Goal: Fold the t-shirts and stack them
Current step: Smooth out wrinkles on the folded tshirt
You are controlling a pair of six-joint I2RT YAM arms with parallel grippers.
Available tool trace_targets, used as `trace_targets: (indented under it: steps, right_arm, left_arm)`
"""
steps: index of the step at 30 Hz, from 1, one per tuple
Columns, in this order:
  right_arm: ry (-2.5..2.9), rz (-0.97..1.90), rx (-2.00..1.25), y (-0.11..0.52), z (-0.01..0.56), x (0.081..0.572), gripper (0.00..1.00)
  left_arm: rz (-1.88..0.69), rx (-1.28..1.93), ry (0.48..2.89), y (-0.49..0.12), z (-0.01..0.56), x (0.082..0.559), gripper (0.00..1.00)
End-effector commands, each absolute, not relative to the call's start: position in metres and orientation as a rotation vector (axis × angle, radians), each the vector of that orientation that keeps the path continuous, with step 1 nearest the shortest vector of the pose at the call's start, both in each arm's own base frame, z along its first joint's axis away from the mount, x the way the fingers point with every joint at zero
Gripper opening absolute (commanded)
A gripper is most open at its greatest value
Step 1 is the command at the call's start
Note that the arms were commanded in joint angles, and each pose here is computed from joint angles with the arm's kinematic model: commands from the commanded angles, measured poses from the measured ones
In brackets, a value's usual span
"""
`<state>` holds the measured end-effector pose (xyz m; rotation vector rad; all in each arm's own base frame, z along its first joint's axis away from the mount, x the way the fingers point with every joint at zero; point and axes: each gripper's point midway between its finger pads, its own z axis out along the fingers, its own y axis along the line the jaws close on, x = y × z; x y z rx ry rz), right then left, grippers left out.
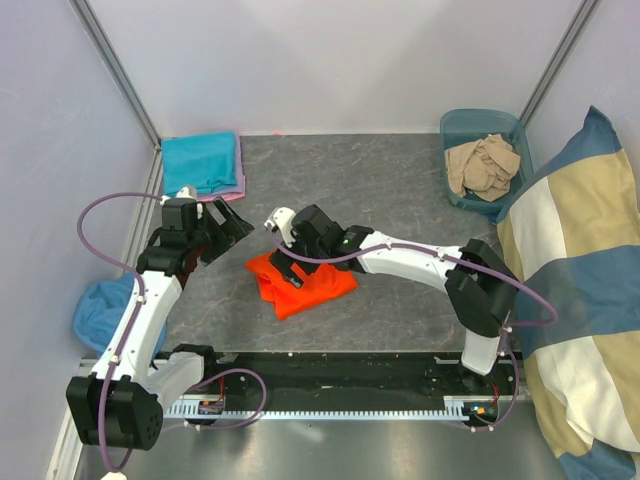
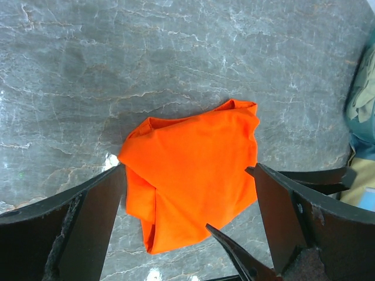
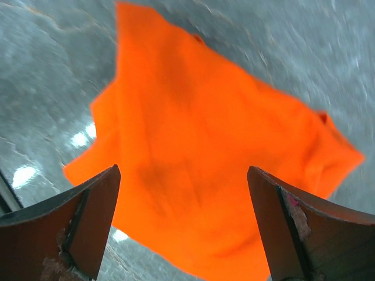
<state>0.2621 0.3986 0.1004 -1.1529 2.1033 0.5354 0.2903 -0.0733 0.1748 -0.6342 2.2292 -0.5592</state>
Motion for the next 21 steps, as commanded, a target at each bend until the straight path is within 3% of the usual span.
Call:
trace_targets:
  steps: [1, 14, 21]
  right_arm:
    - [2.016, 0.616, -1.276, 0.421, 0.113, 0.264, 0.98]
    - [2.175, 0.521, -1.34, 0.398, 0.048, 0.256, 0.98]
    - [2.406, 0.439, -1.177, 0.379, 0.001, 0.25, 0.98]
  left_arm:
    - [-0.572, -0.59, 2.227, -0.074, 0.176, 0.287, 1.0]
    - [-0.564, -0.594, 2.234, -0.071, 0.168, 0.287, 1.0]
    - [-0.562, -0.598, 2.248, -0.07, 0.162, 0.288, 1.0]
